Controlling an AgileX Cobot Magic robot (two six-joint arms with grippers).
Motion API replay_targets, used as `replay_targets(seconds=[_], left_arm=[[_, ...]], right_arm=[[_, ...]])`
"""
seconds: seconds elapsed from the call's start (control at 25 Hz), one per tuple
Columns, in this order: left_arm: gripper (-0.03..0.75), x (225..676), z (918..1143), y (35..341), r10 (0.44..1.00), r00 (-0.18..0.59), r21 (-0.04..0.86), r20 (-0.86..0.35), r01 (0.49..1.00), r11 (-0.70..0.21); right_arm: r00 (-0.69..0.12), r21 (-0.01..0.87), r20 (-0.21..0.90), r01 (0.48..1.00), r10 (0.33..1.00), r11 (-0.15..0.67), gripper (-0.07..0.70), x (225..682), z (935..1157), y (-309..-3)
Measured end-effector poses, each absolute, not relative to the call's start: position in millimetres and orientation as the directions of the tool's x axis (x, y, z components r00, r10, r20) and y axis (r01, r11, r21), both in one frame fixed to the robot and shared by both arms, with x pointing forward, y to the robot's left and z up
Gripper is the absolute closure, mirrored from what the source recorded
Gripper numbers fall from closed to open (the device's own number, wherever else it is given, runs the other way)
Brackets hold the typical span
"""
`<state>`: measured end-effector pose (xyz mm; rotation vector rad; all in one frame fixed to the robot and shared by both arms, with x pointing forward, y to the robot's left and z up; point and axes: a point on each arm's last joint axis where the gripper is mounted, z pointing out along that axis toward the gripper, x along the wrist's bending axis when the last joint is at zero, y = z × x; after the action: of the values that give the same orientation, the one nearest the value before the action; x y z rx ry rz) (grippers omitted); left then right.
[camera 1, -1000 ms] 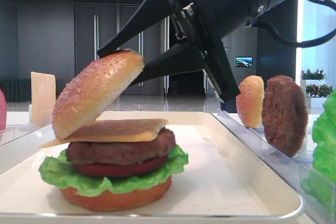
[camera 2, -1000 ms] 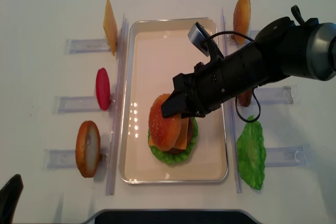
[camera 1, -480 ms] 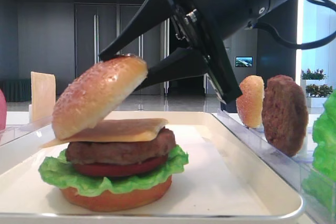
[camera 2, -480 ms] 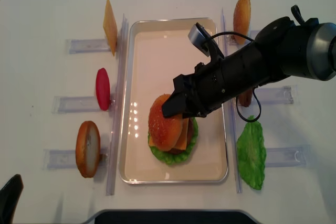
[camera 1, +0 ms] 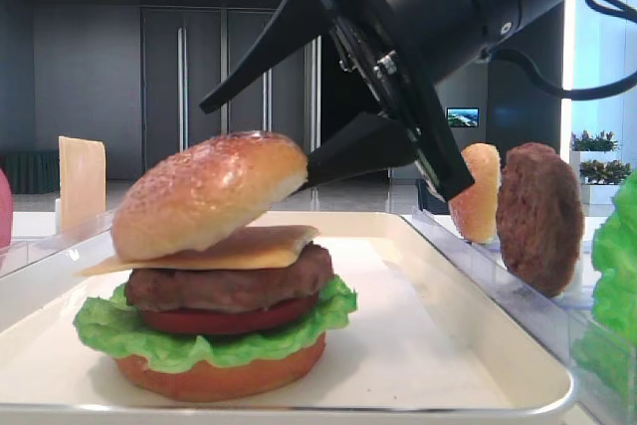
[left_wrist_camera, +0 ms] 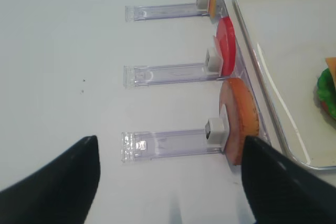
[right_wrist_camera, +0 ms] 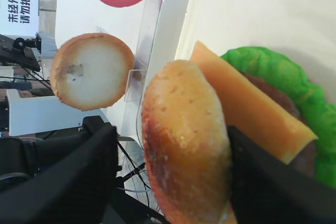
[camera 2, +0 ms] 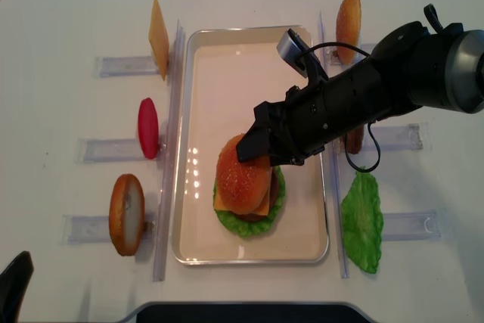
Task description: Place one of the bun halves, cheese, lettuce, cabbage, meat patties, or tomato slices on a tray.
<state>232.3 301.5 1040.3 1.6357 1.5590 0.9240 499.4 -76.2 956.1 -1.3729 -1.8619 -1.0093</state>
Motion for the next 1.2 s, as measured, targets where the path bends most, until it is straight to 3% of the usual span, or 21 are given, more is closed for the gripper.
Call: replay_targets(seconds=[0.2,0.36,0.84,1.2], left_arm=[[0.073,232.3,1040.3,301.5,0.999,0.028,0.858,0.036,0.511,-0.045],[0.073,232.3,1040.3,301.5,0.999,0.028,0.858,0.036,0.511,-0.045],[0.073,232.3,1040.3,301.5,0.999,0.028,0.858,0.036,0.511,-0.045],[0.073,232.3,1040.3,301.5,0.999,0.028,0.858,0.036,0.511,-0.045]], right_arm=[[-0.268,0.201,0.800,0.963,0.536,0.181,0.141,499.9,953.8,-78.0],[-0.272,0.193,0.745,0.962,0.609,0.193,0.126,500.6,957.4,-83.0],[-0.309,0.274,0.619,0.947,0.722,0.170,0.125,497.5,1007.3,-99.7],[-0.275,0.302,0.485,0.944,0.830,0.136,0.125,498.0,1045.0,-115.5]])
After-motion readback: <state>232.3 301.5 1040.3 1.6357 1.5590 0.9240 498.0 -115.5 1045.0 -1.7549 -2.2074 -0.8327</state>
